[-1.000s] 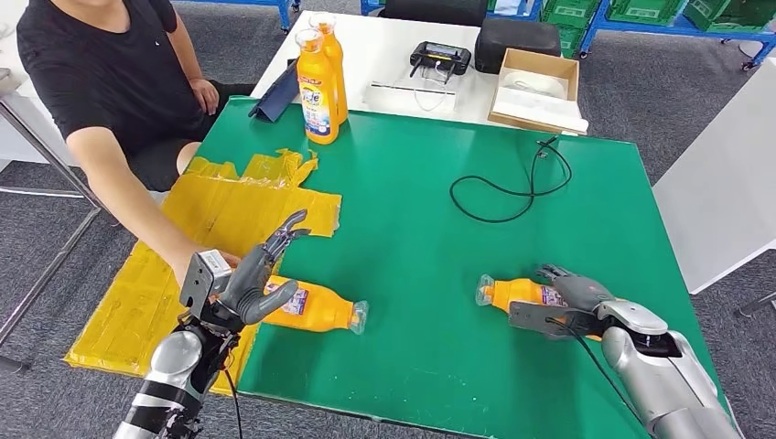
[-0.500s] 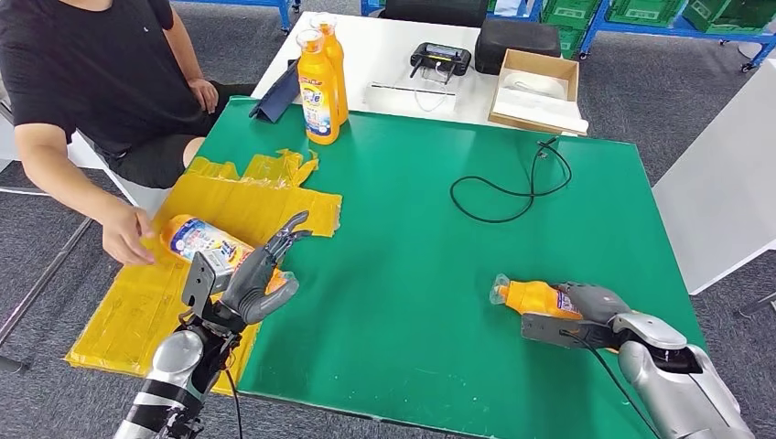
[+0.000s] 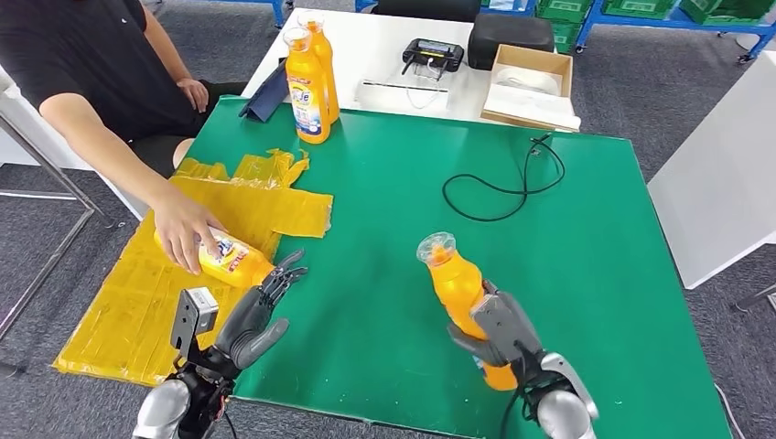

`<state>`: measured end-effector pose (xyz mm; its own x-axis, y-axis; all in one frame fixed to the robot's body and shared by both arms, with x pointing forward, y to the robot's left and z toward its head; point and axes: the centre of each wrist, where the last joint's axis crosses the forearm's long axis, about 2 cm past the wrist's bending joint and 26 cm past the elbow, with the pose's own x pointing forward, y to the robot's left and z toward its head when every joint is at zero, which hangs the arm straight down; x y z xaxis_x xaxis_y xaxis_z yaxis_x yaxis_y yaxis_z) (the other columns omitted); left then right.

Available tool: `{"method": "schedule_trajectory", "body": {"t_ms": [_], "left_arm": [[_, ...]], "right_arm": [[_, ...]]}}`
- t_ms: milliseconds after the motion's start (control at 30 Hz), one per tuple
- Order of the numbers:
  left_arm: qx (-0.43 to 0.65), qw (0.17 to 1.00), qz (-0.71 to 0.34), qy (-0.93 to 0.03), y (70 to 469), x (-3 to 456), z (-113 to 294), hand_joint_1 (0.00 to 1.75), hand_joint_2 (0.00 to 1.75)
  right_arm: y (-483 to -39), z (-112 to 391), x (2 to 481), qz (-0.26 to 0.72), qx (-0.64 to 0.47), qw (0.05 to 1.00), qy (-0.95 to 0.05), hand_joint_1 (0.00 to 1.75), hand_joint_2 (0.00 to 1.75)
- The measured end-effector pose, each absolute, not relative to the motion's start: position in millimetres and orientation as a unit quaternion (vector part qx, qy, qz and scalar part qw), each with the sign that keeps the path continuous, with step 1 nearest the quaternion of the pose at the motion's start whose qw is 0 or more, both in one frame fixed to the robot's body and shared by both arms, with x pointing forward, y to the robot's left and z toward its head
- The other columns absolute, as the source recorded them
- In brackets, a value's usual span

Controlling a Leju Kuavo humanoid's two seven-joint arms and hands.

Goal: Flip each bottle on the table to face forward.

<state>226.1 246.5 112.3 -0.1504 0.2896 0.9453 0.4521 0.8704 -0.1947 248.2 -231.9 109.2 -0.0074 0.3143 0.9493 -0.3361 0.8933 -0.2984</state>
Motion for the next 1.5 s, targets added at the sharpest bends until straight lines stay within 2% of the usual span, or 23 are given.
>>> {"method": "schedule_trajectory", "body": {"t_ms": [333, 467, 733, 1033, 1500], "left_arm": [[-0.248, 0.599, -0.061, -0.759, 245.5, 219.4, 116.5, 0.0, 0.0], [-0.253, 0.595, -0.055, -0.761, 243.4, 217.0, 118.4, 0.0, 1.75], [-0.283, 0.572, -0.043, -0.769, 221.0, 203.6, 132.4, 0.0, 1.75], [-0.34, 0.553, -0.04, -0.76, 198.3, 202.0, 142.8, 0.0, 1.75], [-0.398, 0.539, -0.033, -0.742, 185.5, 201.7, 147.4, 0.0, 1.75]], "right_arm": [[-220.9, 125.1, 232.8, 0.177, 0.029, 0.693, -0.698, 1.75, 1.75], [-214.7, 130.9, 228.1, 0.162, 0.043, 0.673, -0.72, 1.75, 1.75], [-164.6, 151.0, 200.5, 0.182, 0.099, 0.624, -0.753, 1.75, 1.75], [-119.3, 143.0, 176.5, 0.285, 0.166, 0.59, -0.737, 1.75, 1.75], [-106.6, 105.9, 156.0, 0.38, 0.2, 0.599, -0.676, 1.75, 1.75]]}}
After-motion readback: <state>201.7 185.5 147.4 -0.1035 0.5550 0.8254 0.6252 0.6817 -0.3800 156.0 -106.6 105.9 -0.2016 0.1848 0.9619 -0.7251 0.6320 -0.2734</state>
